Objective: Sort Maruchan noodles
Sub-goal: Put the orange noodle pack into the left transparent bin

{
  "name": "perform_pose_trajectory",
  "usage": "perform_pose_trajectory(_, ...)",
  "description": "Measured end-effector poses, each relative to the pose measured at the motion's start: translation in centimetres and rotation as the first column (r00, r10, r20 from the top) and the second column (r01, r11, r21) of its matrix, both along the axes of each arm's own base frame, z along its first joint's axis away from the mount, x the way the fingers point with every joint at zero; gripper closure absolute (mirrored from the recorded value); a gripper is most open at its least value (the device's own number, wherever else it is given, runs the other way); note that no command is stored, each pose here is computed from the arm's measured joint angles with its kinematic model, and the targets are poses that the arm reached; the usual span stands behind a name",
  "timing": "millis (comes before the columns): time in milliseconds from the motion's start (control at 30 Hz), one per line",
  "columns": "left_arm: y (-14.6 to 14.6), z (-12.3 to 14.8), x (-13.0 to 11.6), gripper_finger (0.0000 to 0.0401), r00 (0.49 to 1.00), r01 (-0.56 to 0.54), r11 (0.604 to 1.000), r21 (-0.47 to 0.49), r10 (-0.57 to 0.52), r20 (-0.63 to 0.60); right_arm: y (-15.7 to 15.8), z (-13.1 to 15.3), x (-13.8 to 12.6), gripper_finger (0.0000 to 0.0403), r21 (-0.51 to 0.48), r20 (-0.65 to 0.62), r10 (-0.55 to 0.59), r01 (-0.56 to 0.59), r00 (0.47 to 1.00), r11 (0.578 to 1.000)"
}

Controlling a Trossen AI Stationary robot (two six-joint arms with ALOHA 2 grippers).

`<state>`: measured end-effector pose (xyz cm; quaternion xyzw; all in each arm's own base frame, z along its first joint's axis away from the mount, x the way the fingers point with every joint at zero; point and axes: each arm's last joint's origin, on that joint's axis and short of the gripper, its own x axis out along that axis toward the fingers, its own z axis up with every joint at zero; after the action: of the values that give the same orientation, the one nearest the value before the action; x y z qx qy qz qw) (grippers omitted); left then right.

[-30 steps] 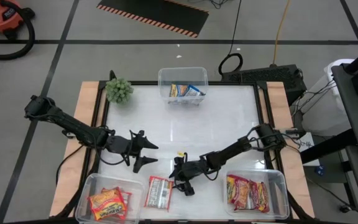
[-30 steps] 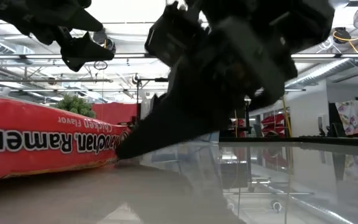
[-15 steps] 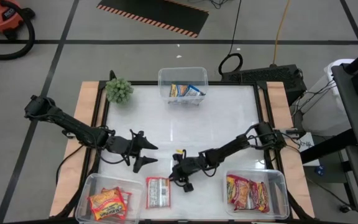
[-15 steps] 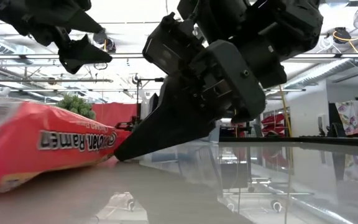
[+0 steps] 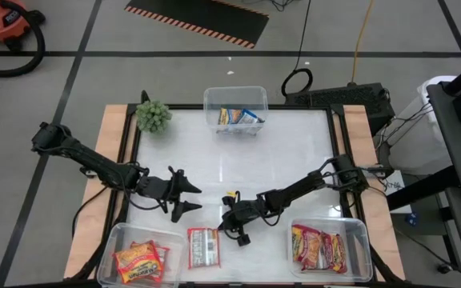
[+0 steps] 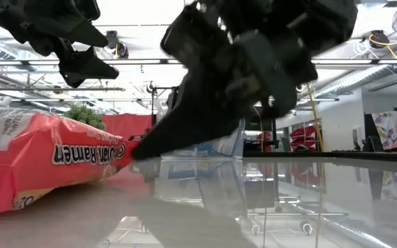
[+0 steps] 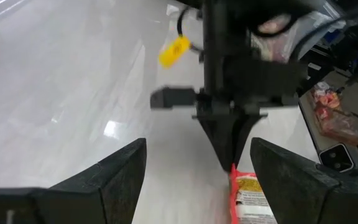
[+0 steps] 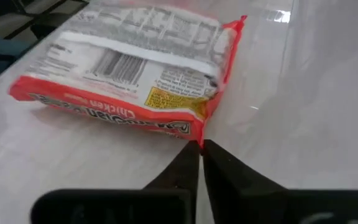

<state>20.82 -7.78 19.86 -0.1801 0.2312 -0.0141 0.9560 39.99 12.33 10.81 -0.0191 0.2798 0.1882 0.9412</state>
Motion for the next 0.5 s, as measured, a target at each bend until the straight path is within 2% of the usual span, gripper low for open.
perform_pose_trajectory(133,-0.28,-0.03,-0.12,0.0109,1.000,0.013,1.000,0.001,-0.013,-0.003,-0.52,1.37,-0.25,0.0351,-0.008,-0.016,-0.010,0.010,1.000,1.000)
perform_pose_trajectory(367,-0.43,-0.01,-0.19,0.0109,1.000,-0.010,1.000,-0.007,0.010,0.000,-0.52,0.95,-0.23,0.0268,-0.008,-0.028,-0.010,0.009,1.000,1.000)
perform_pose_trajectory(500,-0.42,0.01,-0.19,0.0109,1.000,-0.019,1.000,-0.016,0.019,0.001,-0.53,1.01,-0.18,0.0238,-0.007,-0.018,-0.010,0.010,1.000,1.000)
